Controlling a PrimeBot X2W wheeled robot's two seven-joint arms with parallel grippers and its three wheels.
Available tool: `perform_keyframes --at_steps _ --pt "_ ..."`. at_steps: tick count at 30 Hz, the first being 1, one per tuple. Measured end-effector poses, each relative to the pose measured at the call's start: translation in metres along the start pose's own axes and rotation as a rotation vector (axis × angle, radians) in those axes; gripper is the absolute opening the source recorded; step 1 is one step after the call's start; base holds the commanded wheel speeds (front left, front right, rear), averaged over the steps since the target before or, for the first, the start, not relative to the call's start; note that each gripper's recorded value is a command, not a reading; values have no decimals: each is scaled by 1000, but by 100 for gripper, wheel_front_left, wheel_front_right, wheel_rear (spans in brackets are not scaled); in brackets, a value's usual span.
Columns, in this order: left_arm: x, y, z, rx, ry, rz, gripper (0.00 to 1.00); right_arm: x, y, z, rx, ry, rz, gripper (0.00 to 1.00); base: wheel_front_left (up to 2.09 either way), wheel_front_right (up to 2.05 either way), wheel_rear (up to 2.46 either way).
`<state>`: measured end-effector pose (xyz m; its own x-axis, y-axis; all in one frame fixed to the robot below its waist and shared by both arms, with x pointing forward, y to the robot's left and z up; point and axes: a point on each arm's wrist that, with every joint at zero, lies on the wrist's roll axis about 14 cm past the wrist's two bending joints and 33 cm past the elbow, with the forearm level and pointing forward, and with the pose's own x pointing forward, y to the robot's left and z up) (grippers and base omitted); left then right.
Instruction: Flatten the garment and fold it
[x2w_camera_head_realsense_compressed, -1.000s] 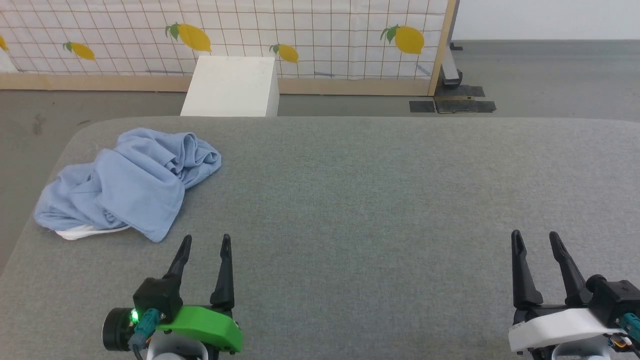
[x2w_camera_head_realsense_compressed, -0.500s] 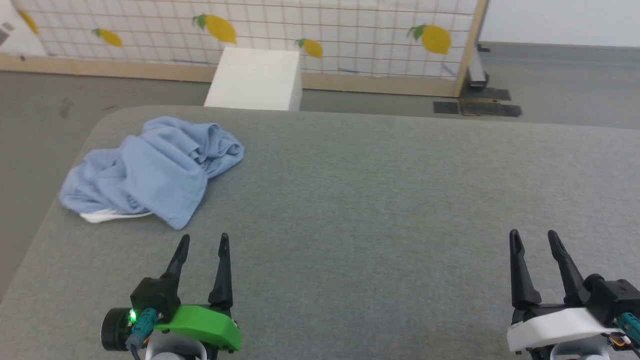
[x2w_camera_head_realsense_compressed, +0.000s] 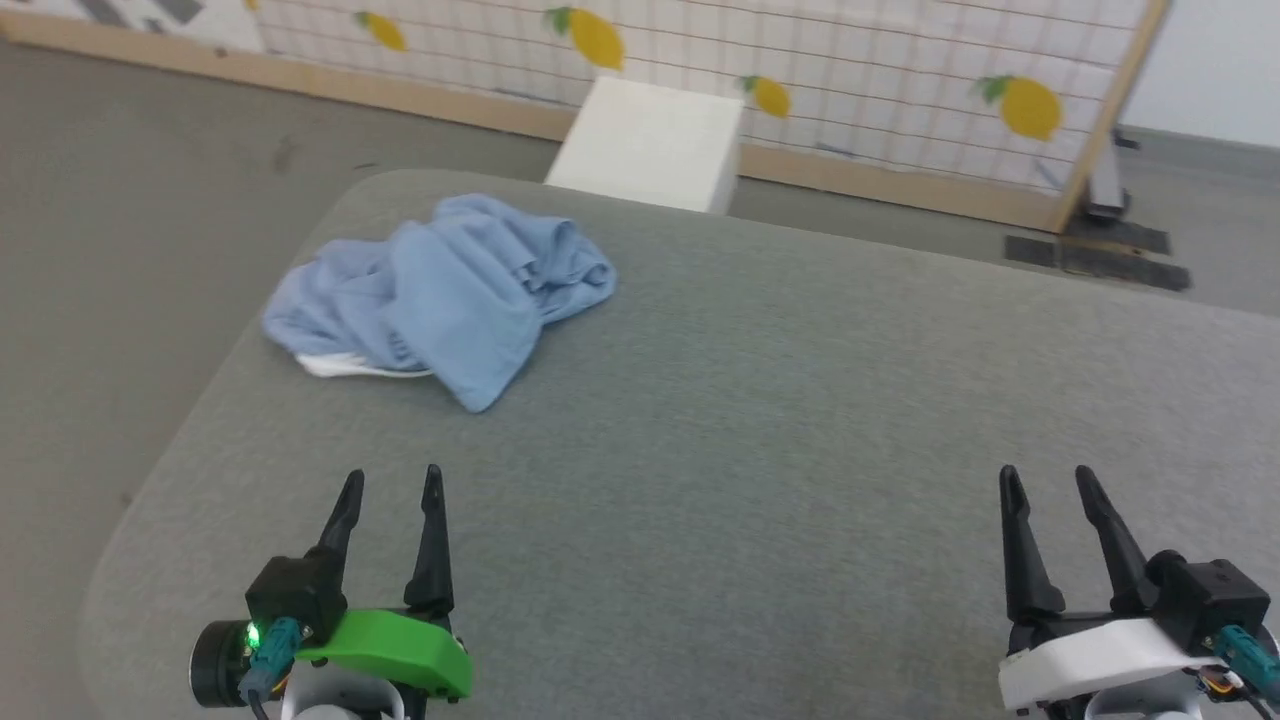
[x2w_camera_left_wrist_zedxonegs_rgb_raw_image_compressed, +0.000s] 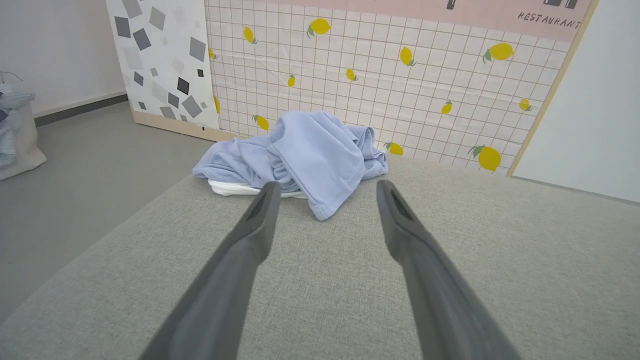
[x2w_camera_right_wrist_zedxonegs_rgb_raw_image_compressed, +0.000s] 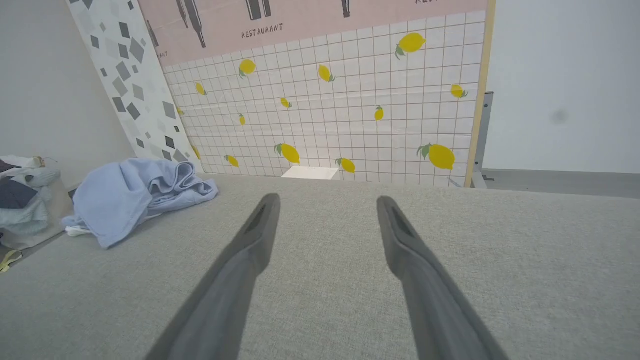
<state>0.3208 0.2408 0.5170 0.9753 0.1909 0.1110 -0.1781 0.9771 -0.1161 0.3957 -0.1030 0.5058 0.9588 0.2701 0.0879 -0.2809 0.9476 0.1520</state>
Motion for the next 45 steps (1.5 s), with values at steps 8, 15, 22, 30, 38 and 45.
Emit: perform_keyframes --at_steps 8,15,22,30,38,45 --pt "-22 35 7 14 -16 114 100 18 40 -12 9 31 124 100 0 0 0" --pt "-42 59 13 24 -27 199 100 28 71 -19 16 50 215 100 0 0 0" --pt "-58 74 14 29 -26 256 100 32 93 -25 21 67 278 100 0 0 0" --pt "-62 78 14 34 -24 270 100 32 100 -29 23 78 298 100 0 0 0" --pt "-62 78 12 30 -19 267 100 31 98 -29 22 79 294 100 0 0 0" --pt "-46 78 14 -6 -28 236 100 31 94 -33 18 87 285 100 0 0 0"
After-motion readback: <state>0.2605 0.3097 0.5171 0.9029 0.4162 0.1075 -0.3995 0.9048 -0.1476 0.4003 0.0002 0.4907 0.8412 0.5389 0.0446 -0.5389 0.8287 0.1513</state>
